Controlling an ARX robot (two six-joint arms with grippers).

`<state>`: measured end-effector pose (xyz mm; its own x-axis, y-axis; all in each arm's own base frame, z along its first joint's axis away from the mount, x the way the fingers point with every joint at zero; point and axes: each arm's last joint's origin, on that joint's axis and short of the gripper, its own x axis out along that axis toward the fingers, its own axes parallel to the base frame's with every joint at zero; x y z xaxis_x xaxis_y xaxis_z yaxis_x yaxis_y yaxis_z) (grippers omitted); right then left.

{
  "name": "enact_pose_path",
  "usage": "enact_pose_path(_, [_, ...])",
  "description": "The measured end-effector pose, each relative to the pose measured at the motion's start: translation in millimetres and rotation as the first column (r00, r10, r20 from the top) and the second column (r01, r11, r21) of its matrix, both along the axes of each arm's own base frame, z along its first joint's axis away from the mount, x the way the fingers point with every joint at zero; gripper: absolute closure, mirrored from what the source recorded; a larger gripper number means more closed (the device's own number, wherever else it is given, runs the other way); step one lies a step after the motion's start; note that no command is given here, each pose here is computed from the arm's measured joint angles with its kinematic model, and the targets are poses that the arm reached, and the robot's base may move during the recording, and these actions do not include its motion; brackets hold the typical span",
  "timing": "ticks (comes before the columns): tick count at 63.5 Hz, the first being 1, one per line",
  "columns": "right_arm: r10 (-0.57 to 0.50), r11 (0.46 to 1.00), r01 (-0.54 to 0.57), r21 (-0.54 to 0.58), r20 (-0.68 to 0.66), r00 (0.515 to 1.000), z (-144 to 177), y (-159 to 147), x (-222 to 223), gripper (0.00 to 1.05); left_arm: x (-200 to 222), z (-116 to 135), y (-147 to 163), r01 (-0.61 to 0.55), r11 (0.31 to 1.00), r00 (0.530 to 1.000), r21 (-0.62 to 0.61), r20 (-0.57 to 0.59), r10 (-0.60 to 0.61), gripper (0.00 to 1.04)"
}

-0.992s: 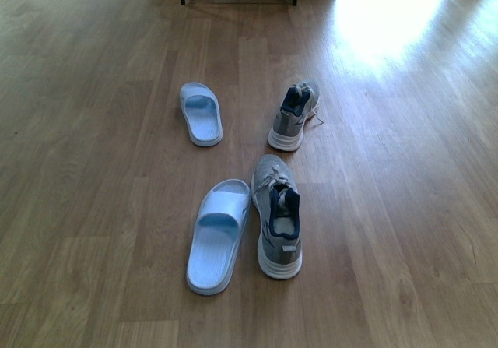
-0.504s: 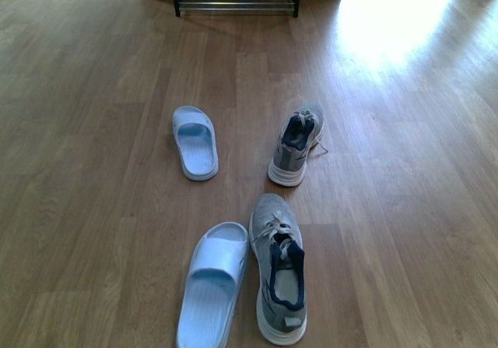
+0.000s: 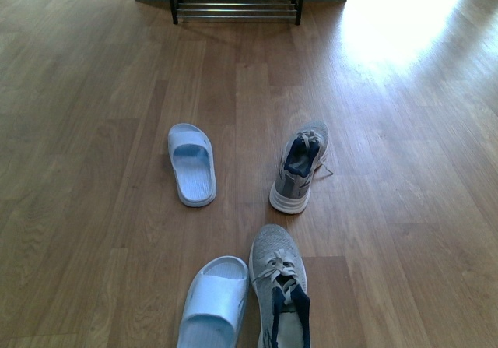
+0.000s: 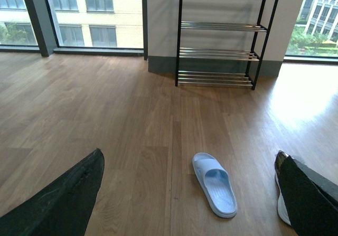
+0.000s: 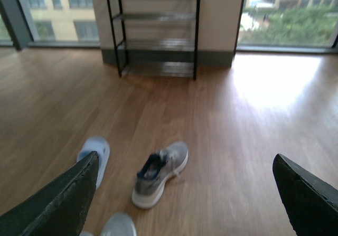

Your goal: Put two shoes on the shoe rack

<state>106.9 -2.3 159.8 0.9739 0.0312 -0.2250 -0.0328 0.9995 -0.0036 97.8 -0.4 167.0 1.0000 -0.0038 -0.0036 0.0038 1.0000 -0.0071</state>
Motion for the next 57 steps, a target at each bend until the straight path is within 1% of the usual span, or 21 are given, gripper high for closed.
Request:
enact_pose_path(3, [0.003, 1.000, -0.005, -0.019, -0.076, 0.997, -7, -3, 10, 0.09, 0, 0, 0, 0.000, 1.000, 1.000, 0.000, 0.000, 0.000, 0.09])
enact_pose_path(6, [0.033, 0.999, -0.038, -0.033, -0.155, 0.987, -17, -5, 24, 0.09, 0, 0, 0, 0.000, 1.000, 1.000, 0.000, 0.000, 0.000, 0.09])
enact_pose_path(10, [0.057, 0.996, -0.075, -0.057, -0.269, 0.961, -35, -7, 48, 0.09, 0, 0, 0, 0.000, 1.000, 1.000, 0.000, 0.000, 0.000, 0.09])
enact_pose_path(19, [0.080, 0.990, -0.121, -0.074, -0.418, 0.905, -69, -3, 86, 0.09, 0, 0, 0, 0.000, 1.000, 1.000, 0.000, 0.000, 0.000, 0.09])
enact_pose_path(22, [0.070, 0.989, -0.123, -0.081, -0.477, 0.876, -86, 0, 98, 0.09, 0, 0, 0, 0.000, 1.000, 1.000, 0.000, 0.000, 0.000, 0.09])
enact_pose_path(25, [0.069, 0.987, -0.137, -0.081, -0.555, 0.829, -107, 4, 109, 0.09, 0, 0, 0, 0.000, 1.000, 1.000, 0.000, 0.000, 0.000, 0.09])
enact_pose_path(26, [0.067, 0.987, -0.139, -0.077, -0.594, 0.802, -118, 7, 113, 0.09, 0, 0, 0, 0.000, 1.000, 1.000, 0.000, 0.000, 0.000, 0.09])
enact_pose_path(29, [0.059, 0.987, -0.141, -0.074, -0.650, 0.757, -137, 13, 120, 0.09, 0, 0, 0, 0.000, 1.000, 1.000, 0.000, 0.000, 0.000, 0.09])
enact_pose_path(35, [0.038, 0.989, -0.127, -0.075, -0.701, 0.712, -162, 23, 131, 0.09, 0, 0, 0, 0.000, 1.000, 1.000, 0.000, 0.000, 0.000, 0.09])
enact_pose_path(45, [0.006, 0.996, -0.075, -0.057, -0.759, 0.651, -199, 34, 143, 0.09, 0, 0, 0, 0.000, 1.000, 1.000, 0.000, 0.000, 0.000, 0.09])
enact_pose_path(50, [-0.008, 0.999, -0.036, -0.037, -0.805, 0.593, -225, 41, 145, 0.09, 0, 0, 0, 0.000, 1.000, 1.000, 0.000, 0.000, 0.000, 0.09])
enact_pose_path(55, [-0.006, 1.000, 0.015, 0.002, -0.843, 0.538, -246, 46, 150, 0.09, 0, 0, 0, 0.000, 1.000, 1.000, 0.000, 0.000, 0.000, 0.09])
enact_pose_path(57, [-0.006, 0.999, 0.035, 0.014, -0.852, 0.524, -251, 48, 154, 0.09, 0, 0, 0, 0.000, 1.000, 1.000, 0.000, 0.000, 0.000, 0.09])
